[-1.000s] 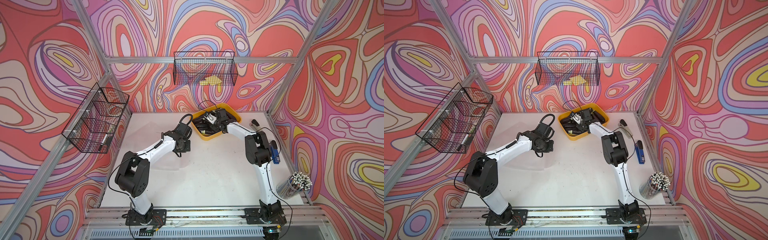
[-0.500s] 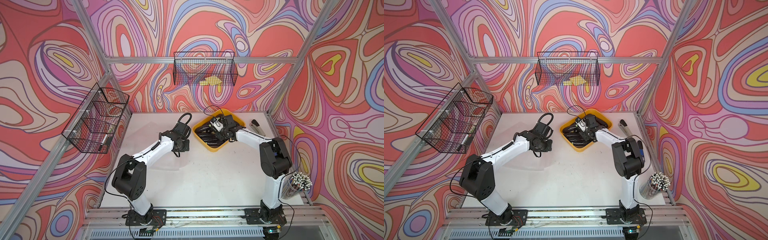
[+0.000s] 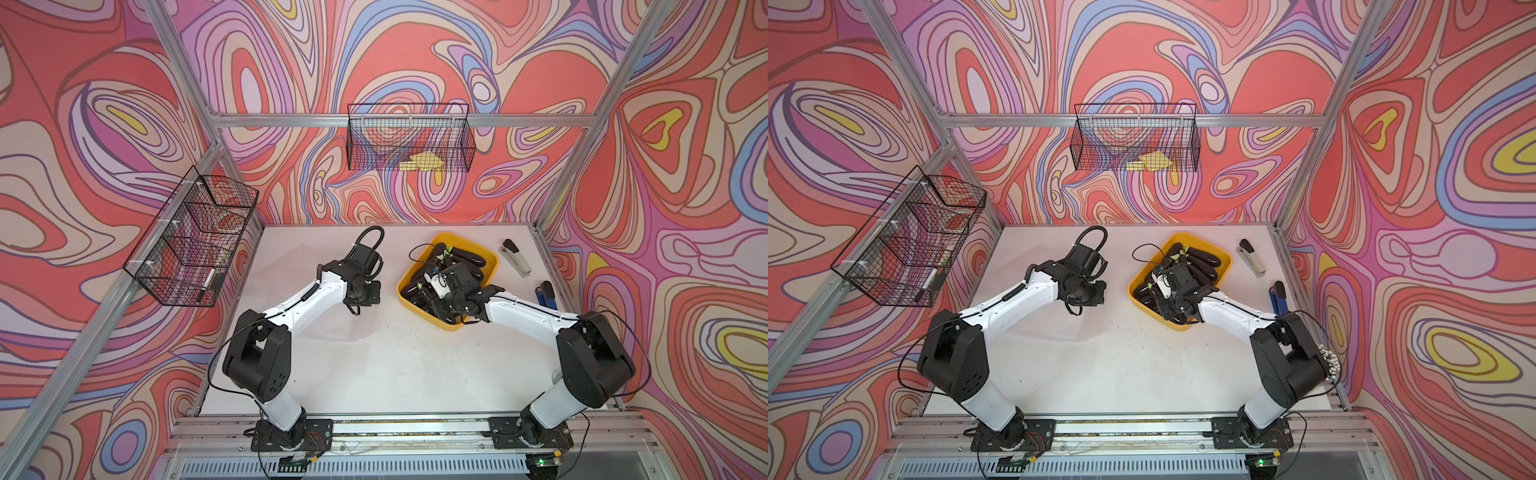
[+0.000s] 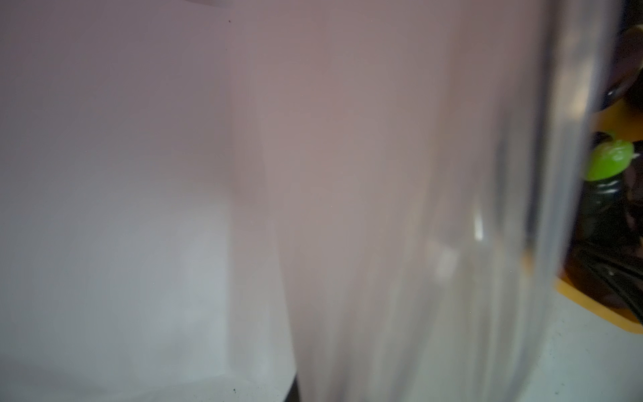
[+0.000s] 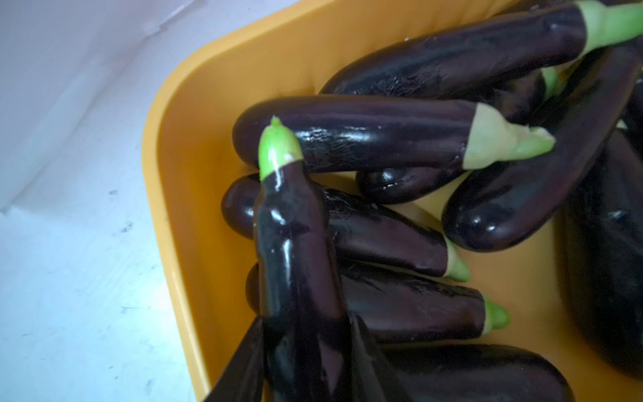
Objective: Place the eggplant in a zip-top bag and seal the zipper
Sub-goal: Pick up the eggplant from the basket, then place the eggplant in the zipper food storage bag.
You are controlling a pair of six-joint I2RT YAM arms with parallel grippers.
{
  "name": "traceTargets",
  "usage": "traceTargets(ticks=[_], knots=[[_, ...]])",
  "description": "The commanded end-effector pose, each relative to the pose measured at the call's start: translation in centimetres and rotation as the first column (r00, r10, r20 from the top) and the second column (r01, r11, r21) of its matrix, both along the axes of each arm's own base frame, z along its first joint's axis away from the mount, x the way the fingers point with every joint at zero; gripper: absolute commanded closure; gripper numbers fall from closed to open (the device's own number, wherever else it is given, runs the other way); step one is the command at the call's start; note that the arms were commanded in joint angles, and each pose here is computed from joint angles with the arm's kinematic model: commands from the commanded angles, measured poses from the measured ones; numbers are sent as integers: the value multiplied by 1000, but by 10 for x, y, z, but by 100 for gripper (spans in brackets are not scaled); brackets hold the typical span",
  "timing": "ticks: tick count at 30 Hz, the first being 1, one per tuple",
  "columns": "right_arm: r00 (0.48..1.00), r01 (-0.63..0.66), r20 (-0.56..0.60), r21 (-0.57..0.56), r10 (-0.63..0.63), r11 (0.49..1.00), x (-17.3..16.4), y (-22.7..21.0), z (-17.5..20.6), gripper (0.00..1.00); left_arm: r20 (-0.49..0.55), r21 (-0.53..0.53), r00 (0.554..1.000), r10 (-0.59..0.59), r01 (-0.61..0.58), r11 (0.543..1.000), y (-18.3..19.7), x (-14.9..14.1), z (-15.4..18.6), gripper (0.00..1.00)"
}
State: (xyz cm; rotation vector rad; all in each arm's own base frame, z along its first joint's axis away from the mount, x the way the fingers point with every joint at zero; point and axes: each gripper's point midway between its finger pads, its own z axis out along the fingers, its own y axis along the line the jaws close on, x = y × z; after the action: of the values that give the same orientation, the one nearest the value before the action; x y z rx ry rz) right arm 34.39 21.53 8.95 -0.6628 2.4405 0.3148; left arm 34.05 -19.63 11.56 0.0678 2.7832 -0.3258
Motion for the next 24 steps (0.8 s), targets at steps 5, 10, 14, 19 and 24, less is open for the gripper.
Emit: traceTargets(ticks=[5, 10, 14, 19, 24], knots=[[941, 154, 252, 273, -225, 950, 31, 1, 103, 70, -77, -102, 996, -43, 35, 994, -21, -13, 7, 100], [899, 75, 322, 553, -295, 830, 49, 28, 163, 71, -136, -137, 989, -52, 34, 990, -30, -15, -1, 100], [884, 61, 273, 738, -380, 672, 43, 41, 178, 71, -178, -208, 983, -37, 0, 978, -42, -16, -9, 100], [858, 47, 245, 837, -452, 545, 29, 54, 167, 68, -236, -287, 971, -36, -34, 957, -58, -16, -21, 100], [842, -6, 253, 888, -477, 460, 34, 72, 167, 69, -230, -300, 972, -47, -25, 954, -58, -20, -25, 100]])
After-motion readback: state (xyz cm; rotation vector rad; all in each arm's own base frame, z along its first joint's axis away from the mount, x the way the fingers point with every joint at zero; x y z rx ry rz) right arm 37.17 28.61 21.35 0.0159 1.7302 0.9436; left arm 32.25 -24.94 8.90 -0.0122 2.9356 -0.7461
